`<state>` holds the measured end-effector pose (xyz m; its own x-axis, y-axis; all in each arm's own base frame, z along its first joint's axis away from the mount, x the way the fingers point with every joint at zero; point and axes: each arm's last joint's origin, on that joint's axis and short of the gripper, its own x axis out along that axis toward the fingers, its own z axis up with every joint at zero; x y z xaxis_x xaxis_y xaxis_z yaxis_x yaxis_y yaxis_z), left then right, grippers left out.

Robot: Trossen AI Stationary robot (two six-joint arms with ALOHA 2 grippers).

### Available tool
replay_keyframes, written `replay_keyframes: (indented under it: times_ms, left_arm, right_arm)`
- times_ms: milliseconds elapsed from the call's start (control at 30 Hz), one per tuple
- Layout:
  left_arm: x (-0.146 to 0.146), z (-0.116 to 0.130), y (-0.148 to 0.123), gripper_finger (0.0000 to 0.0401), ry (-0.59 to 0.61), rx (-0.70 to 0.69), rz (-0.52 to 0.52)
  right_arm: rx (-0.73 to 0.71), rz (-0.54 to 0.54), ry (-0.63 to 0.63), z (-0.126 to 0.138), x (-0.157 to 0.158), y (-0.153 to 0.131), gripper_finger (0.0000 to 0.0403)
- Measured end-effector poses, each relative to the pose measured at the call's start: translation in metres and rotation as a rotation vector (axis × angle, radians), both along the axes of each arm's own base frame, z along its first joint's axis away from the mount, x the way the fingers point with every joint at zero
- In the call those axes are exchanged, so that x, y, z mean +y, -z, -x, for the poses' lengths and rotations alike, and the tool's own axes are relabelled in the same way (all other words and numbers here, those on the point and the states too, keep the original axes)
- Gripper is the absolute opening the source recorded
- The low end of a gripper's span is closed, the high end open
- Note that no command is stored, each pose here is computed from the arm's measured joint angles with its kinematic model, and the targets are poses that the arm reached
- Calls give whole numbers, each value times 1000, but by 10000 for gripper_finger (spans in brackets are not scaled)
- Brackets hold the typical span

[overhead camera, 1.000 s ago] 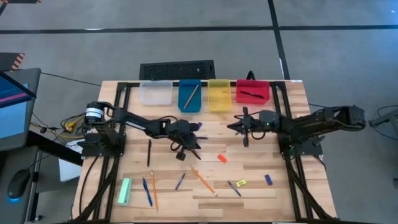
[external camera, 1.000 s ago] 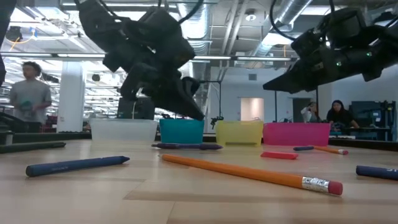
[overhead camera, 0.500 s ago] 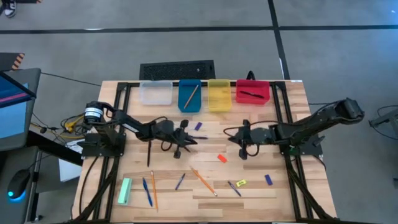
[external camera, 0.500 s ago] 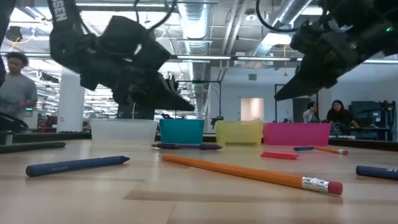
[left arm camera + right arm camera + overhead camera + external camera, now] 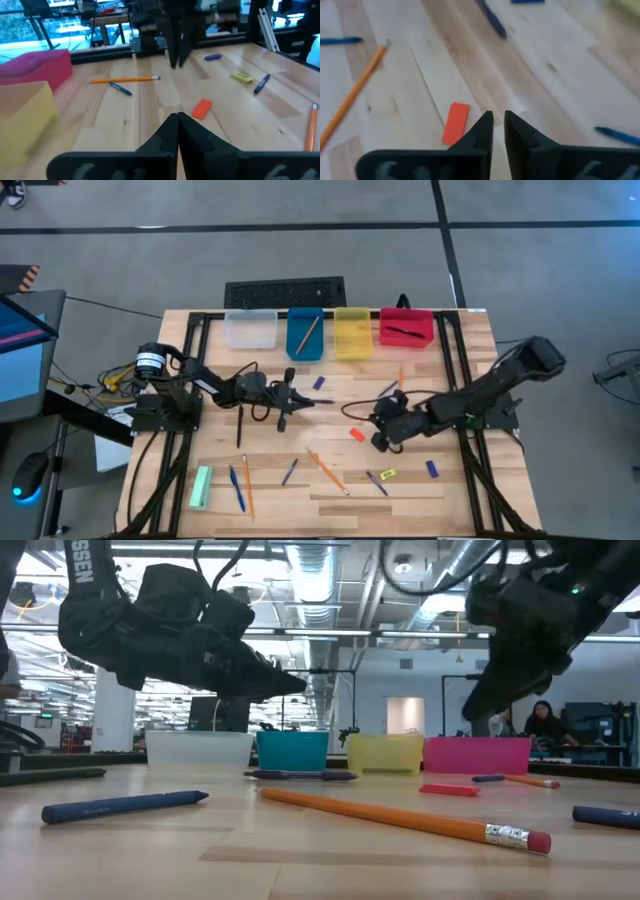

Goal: Sort crayons/erasers/pens/pencils in bins
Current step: Put the orange eraser into the transparent bin

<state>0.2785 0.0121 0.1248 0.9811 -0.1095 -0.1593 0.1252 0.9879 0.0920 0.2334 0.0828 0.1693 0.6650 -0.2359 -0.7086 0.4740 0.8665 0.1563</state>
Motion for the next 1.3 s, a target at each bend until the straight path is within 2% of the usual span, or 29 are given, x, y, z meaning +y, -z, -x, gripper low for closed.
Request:
replay_keyframes:
  times_ms: [133,367,467,767,1100,1300]
  left_arm:
    - [0,0,1,0,-1,6,5]
    - [0,0,2,0,0,26,8]
    - [0,0,3,0,0,31,8]
    - [0,0,3,0,1,30,5]
    - [0,1,4,0,3,46,2]
    - [0,1,4,0,3,48,6]
  right_arm:
    - [45,-26,-5,-12,12,8,108]
    - [112,-64,-17,-26,23,15,220]
    - [121,-71,-4,-29,24,20,246]
    - [159,-55,6,-33,25,36,246]
    - [219,-23,1,-50,35,53,245]
    - [257,8,21,-53,36,54,245]
